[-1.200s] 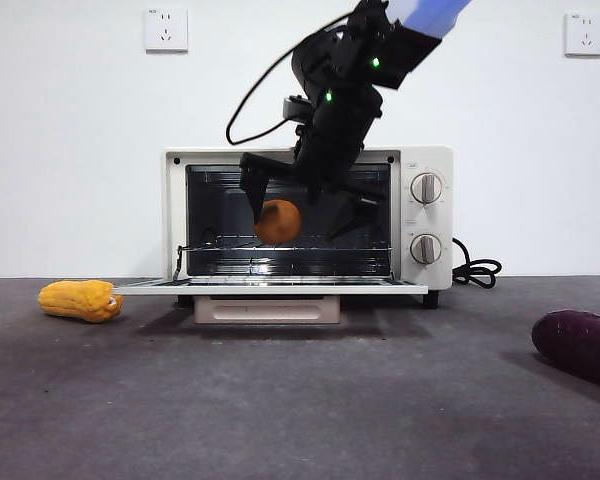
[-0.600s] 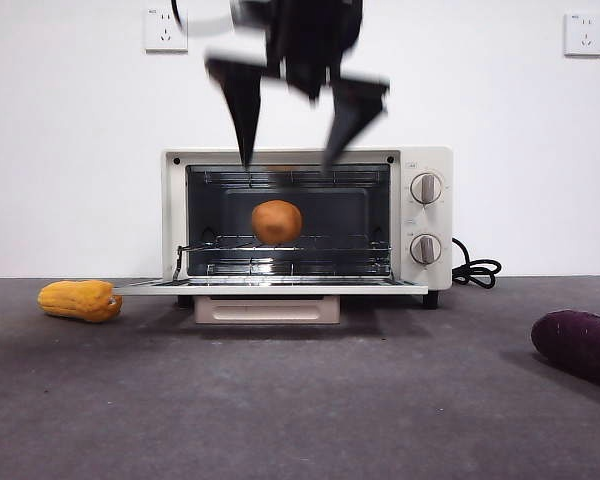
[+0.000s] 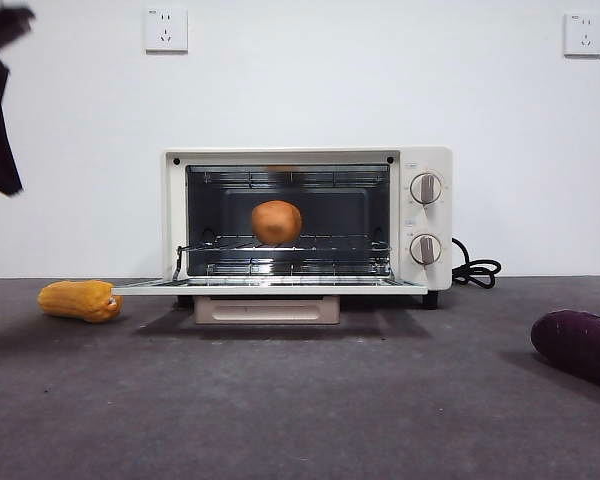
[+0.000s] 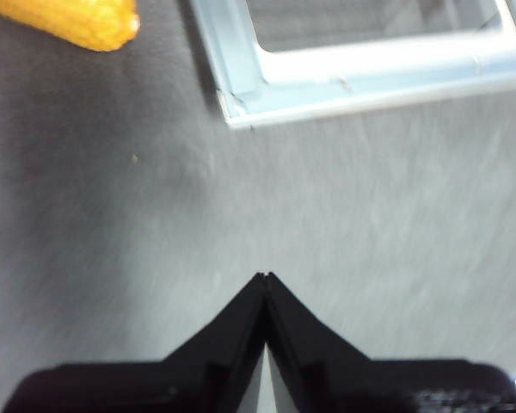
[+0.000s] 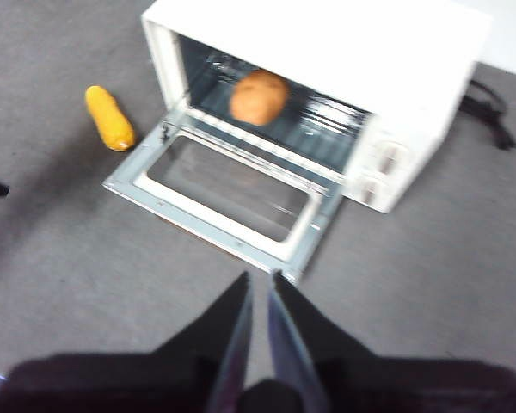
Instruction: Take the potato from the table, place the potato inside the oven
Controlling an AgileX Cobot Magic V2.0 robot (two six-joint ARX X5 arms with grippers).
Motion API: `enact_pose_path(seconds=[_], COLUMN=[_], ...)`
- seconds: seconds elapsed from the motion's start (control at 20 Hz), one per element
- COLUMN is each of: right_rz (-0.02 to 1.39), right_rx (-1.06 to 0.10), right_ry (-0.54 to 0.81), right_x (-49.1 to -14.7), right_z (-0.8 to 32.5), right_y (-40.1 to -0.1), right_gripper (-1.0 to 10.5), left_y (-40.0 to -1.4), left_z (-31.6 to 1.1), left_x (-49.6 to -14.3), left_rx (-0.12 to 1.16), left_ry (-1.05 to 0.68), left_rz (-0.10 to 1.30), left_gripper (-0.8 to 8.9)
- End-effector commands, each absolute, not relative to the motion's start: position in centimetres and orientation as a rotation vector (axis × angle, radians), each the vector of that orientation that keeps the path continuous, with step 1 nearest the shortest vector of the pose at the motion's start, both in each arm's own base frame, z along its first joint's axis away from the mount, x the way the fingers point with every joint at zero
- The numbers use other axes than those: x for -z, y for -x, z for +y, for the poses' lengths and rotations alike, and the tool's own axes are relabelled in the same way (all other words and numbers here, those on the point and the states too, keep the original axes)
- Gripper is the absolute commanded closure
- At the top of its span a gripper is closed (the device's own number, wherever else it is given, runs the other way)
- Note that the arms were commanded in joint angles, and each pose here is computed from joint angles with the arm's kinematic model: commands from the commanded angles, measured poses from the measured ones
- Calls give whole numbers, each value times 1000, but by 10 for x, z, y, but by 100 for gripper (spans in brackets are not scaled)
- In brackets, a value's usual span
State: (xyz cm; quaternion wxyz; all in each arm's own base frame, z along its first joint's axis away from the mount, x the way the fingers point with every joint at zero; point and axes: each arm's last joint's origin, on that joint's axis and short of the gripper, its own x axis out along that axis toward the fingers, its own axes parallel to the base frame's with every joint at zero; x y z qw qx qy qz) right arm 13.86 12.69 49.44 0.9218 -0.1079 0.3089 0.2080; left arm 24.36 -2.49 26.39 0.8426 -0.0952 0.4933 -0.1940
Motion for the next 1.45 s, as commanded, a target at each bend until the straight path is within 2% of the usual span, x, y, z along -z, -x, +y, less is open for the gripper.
enact_pose_path(seconds=[0.05,0.3,0.65,0.75,1.05,1.15,1.45], right_rz=[592,466,394,384,400,421,486], right_rx=[-415,-423,-479,-482,-501,-496,-474], right_ry=[183,32,-90,-102,-100,-91,-51], right_x=[-504,-521,-524,-524,-522,-518,-503], right_z=[104,55,20,16,18,22,32], right_y=[-115,-67,-30,-26,-27,-31,-42], right_gripper=[958,958,958,958,958,958,958], left_y=[-261,-297,-325,-331,-340,-342,-344], left_z=[-18,-16,-18,-19,-25,-26,-28], left_x=[-244,-194,-148,-140,-137,-139,-141], left_rx=[420,368,327,357,331,361,408], left_ry=[333,483,692,779,873,916,957], left_rz=[1087,1192,1233,1236,1197,1188,1183], left_gripper=[820,820,820,820,820,820,820])
